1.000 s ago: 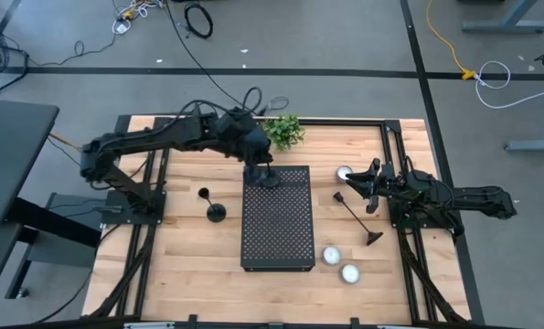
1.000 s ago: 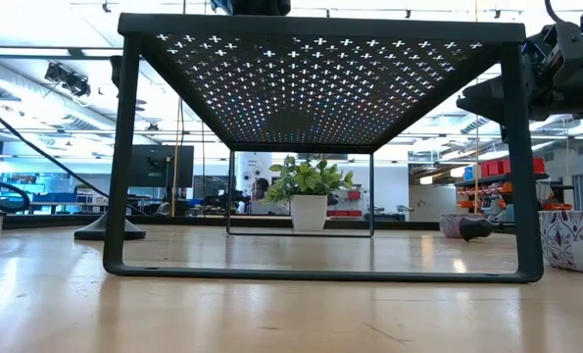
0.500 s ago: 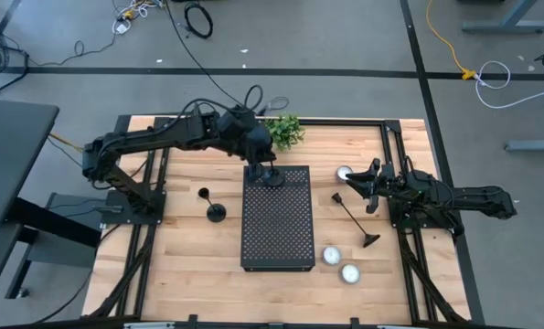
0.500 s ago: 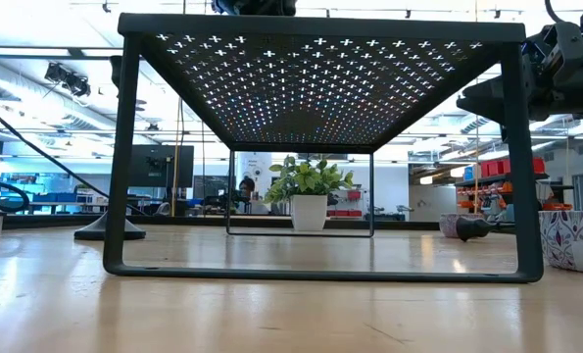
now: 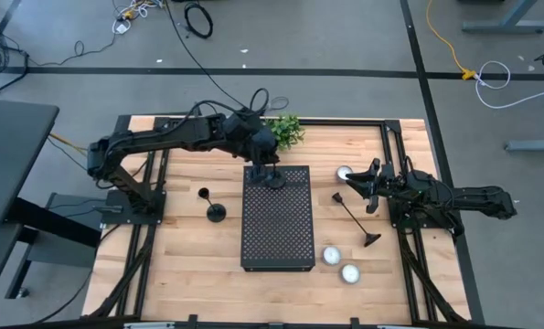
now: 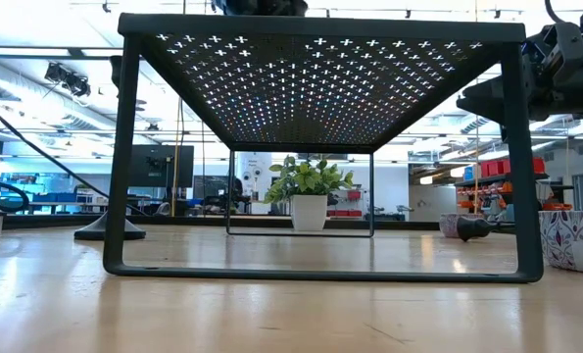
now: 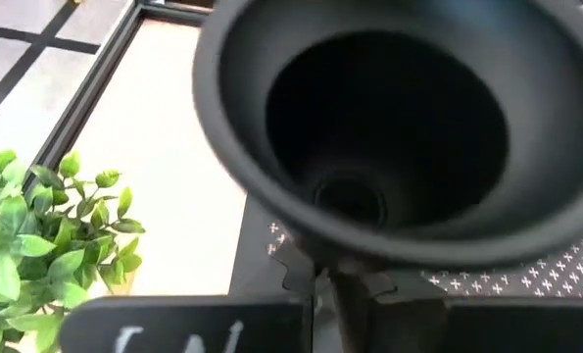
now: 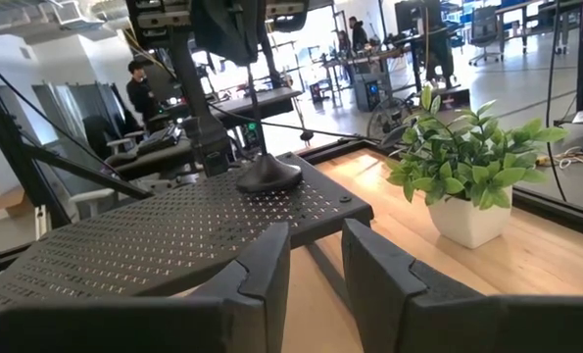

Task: Pick & Place candle stick holders
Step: Put the left black candle holder on the shelf

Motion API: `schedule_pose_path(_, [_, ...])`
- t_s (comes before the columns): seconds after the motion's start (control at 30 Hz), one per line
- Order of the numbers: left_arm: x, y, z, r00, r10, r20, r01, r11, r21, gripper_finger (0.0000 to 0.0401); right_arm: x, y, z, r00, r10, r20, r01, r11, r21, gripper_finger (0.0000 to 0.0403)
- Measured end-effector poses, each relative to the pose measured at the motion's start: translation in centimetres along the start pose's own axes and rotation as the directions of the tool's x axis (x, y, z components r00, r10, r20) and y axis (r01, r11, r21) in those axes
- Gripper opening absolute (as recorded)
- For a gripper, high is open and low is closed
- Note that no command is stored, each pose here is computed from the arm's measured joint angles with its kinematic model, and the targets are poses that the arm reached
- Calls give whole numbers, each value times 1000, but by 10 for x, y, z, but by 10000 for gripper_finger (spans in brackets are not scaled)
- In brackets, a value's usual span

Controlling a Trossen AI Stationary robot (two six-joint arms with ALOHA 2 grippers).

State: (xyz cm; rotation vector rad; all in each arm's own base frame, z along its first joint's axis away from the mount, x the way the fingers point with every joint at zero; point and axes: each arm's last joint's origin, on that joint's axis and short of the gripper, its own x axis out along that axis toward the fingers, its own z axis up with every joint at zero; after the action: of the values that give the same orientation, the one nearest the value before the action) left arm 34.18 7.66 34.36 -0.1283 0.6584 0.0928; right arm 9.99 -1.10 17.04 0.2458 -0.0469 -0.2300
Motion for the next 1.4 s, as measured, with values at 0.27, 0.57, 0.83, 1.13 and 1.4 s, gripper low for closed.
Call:
schedule_pose_path(0.27, [2, 0, -1, 1000, -2, -8, 2, 1000, -4, 48, 0, 0, 0, 1000, 2, 1, -2, 1000, 0, 96])
schedule_pose_path(0.57, [4, 0, -1, 1000, -2, -12, 2, 1000, -9, 132, 0, 0, 0, 1000, -1, 1, 1, 1000, 0, 96])
schedule_pose_path(0.83, [1, 0, -2, 1000, -14, -21, 13, 1000, -11, 206, 0, 0, 0, 1000, -1, 1, 1, 1000, 0, 96])
schedule_pose_path(1.13, [-31, -3, -6, 998, 17, -56, -16, 1000, 10, 237, 0, 0, 0, 1000, -1, 0, 1, 1000, 0, 96])
schedule_pose_path(1.4, [-87, -11, -22, 986, 46, -161, -48, 999, -14, 235, 0, 0, 0, 1000, 0, 0, 0, 1000, 0, 96])
